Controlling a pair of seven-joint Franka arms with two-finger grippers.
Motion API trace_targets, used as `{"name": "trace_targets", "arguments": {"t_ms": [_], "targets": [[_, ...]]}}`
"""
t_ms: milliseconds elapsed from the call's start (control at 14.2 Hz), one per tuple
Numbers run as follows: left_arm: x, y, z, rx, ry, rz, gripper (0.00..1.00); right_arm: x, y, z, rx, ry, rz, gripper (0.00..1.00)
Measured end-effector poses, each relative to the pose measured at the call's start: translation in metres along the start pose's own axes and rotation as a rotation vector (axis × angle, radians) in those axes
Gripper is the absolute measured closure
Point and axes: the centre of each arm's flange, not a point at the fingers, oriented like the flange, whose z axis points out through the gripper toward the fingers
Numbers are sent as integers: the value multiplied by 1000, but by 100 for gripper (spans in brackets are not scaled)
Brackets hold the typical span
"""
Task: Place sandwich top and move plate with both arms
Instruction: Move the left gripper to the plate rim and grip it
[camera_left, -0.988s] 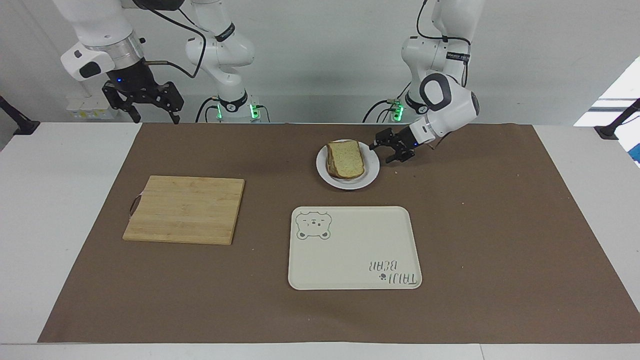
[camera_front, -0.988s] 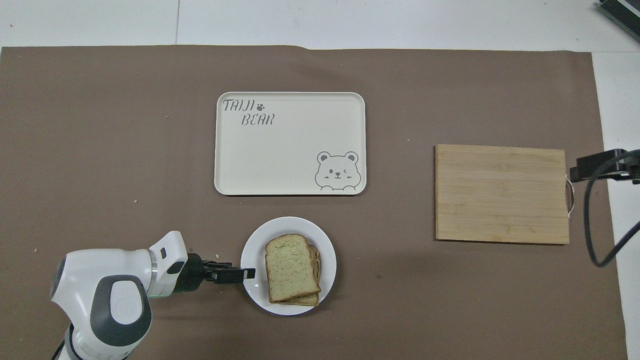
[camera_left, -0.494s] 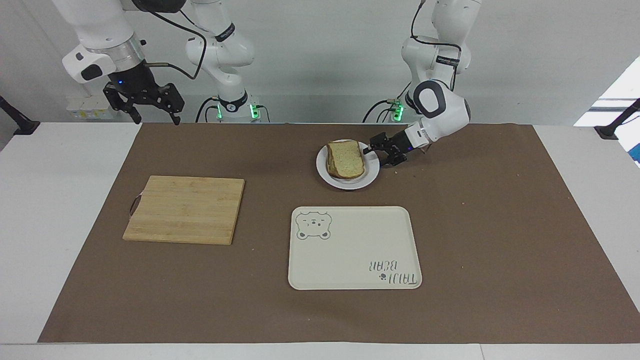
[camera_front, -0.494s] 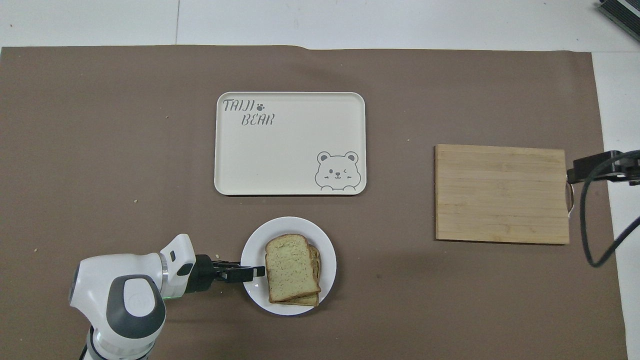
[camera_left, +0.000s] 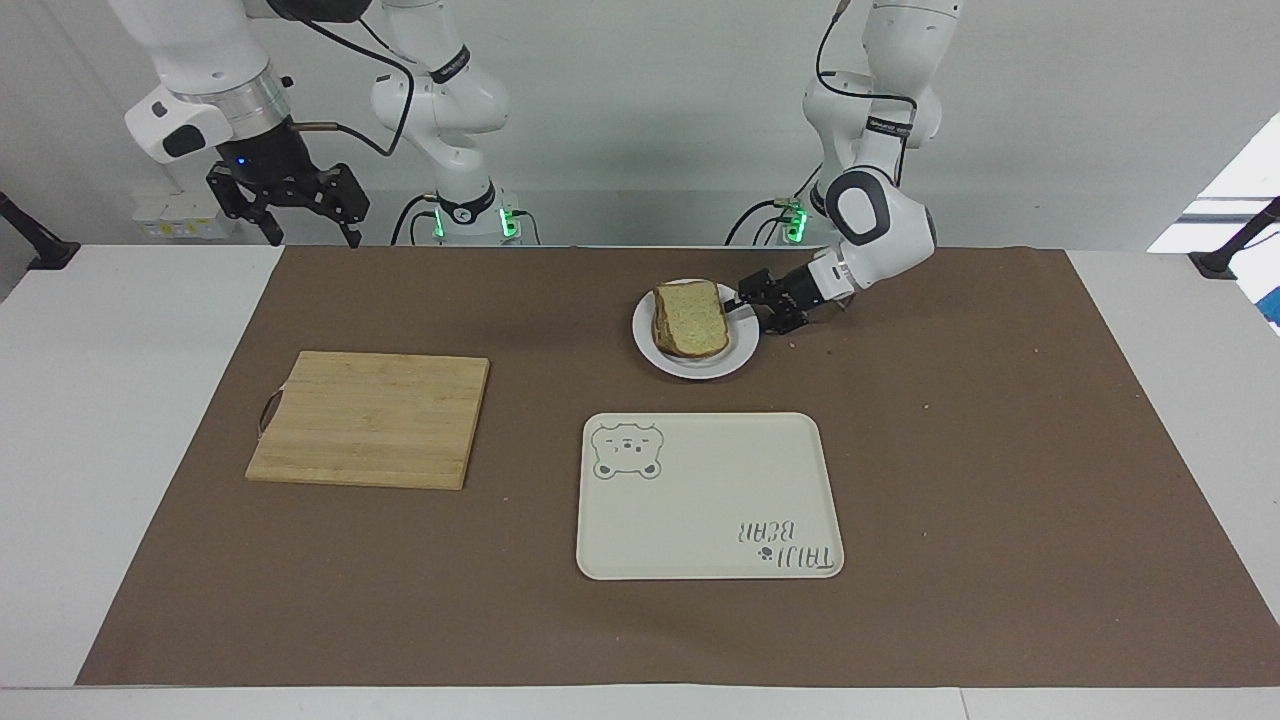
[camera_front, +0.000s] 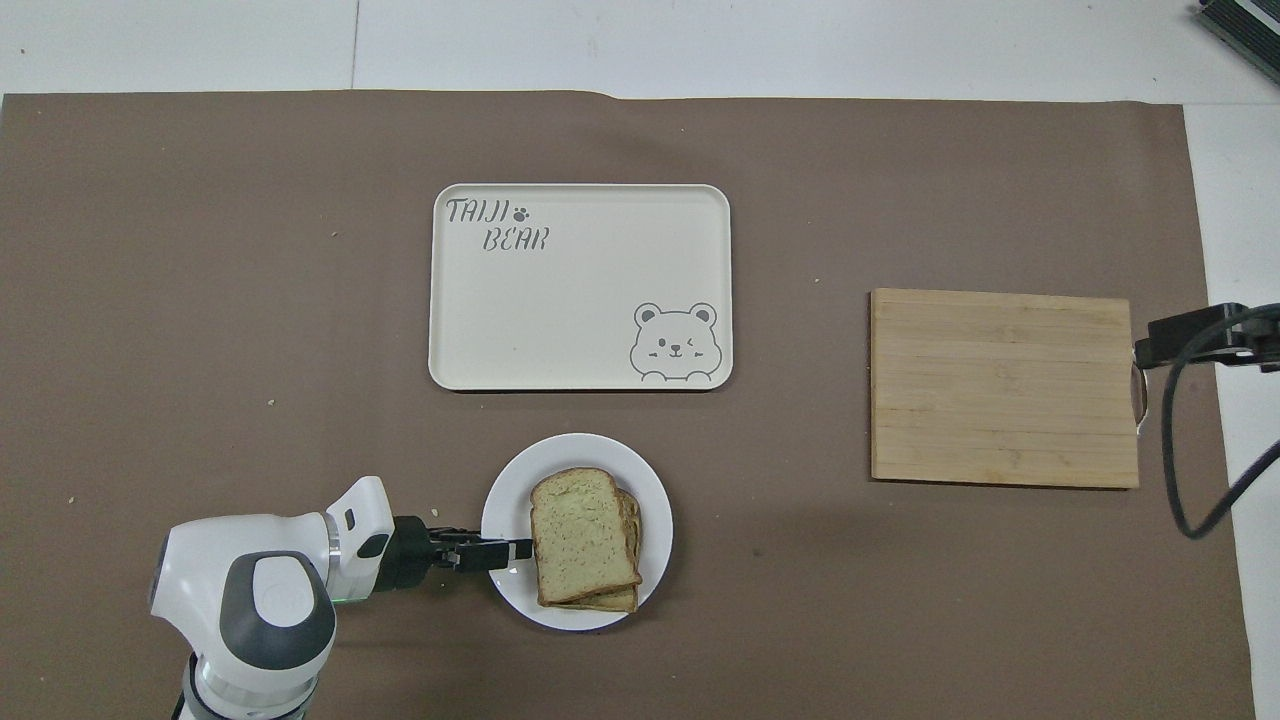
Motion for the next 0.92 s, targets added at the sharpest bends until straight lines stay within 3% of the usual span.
{"name": "trace_targets", "arguments": {"t_ms": [353, 423, 917], "targets": [[-7, -4, 0, -6, 3, -7, 87, 0, 0, 0, 0, -1, -1, 0], [-6, -2, -1, -21, 14, -16, 94, 0, 0, 0, 0, -1, -1, 0], [-6, -11, -16, -82, 41, -68, 95, 0, 0, 0, 0, -1, -1, 0]]}}
